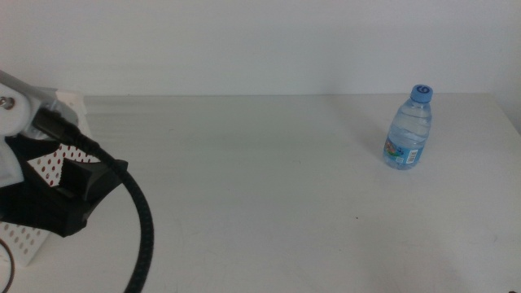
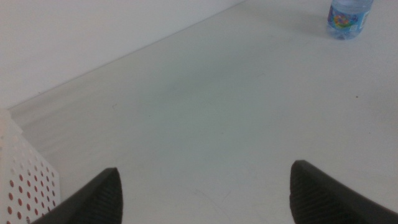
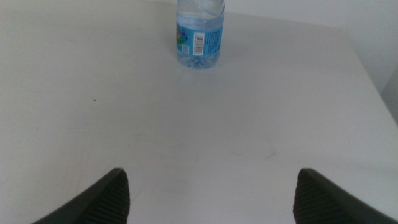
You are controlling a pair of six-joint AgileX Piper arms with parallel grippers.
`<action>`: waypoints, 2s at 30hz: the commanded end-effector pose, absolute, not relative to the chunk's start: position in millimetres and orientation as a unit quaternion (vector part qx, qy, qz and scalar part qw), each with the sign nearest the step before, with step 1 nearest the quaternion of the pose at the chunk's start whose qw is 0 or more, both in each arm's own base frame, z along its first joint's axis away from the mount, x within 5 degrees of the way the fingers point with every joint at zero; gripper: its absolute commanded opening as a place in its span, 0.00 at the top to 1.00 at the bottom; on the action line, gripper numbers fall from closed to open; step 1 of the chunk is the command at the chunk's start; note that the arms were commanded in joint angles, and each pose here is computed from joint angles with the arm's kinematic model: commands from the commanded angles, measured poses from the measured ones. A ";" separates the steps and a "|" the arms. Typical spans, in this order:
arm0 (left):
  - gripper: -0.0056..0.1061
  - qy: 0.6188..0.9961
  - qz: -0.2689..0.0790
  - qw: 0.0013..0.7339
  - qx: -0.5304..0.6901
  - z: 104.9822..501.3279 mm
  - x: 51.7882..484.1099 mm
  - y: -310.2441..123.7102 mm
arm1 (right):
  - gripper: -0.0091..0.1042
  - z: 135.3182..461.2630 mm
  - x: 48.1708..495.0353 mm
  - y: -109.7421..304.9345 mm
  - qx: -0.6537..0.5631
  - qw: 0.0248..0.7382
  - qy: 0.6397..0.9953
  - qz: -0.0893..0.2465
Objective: Use arms to grab the bottles and put them into the dustbin to the left of the table.
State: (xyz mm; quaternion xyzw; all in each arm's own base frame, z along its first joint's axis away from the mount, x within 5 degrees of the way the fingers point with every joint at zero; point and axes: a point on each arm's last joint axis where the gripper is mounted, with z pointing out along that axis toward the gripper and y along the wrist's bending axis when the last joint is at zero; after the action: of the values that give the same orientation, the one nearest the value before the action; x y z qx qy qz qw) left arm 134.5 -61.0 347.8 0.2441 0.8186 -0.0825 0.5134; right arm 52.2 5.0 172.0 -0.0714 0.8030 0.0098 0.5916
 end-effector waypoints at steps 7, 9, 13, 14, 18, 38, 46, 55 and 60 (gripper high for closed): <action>0.19 0.794 -0.099 0.554 0.229 364.0 134.6 -62.6 | 0.27 241.1 72.5 8.1 -0.064 0.610 0.790 0.019; 0.19 0.794 -0.099 0.554 0.229 364.0 134.6 -62.6 | 0.27 254.4 82.1 9.2 -0.065 0.603 0.795 0.018; 0.19 0.794 -0.099 0.554 0.229 364.0 134.6 -62.6 | 0.27 273.9 105.8 11.9 -0.066 0.590 0.804 0.018; 0.19 0.794 -0.099 0.554 0.229 364.0 134.6 -62.6 | 0.27 277.0 111.2 12.6 -0.066 0.592 0.803 0.018; 0.19 0.794 -0.099 0.554 0.229 364.0 134.6 -62.6 | 0.27 285.1 139.6 16.3 -0.070 0.636 0.768 0.016; 0.19 0.794 -0.099 0.554 0.229 364.0 134.6 -62.6 | 0.27 234.4 237.2 42.3 -0.132 0.709 0.690 0.061; 0.19 0.794 -0.099 0.554 0.229 364.0 134.6 -62.6 | 0.18 202.6 267.8 38.3 -0.069 0.717 0.691 0.067; 0.19 0.794 -0.099 0.554 0.229 364.0 134.6 -62.6 | 0.08 195.5 317.0 43.5 -0.073 0.712 0.696 0.059; 0.19 0.794 -0.099 0.554 0.229 364.0 134.6 -62.6 | 0.08 189.4 339.0 45.5 -0.073 0.712 0.696 0.056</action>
State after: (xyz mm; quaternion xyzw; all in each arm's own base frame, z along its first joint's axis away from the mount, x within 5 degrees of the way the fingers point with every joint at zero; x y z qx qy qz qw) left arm 134.5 -61.0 347.8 0.2441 0.8186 -0.0825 0.5134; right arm 330.0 46.0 166.4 -0.0723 0.7414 0.0611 0.6644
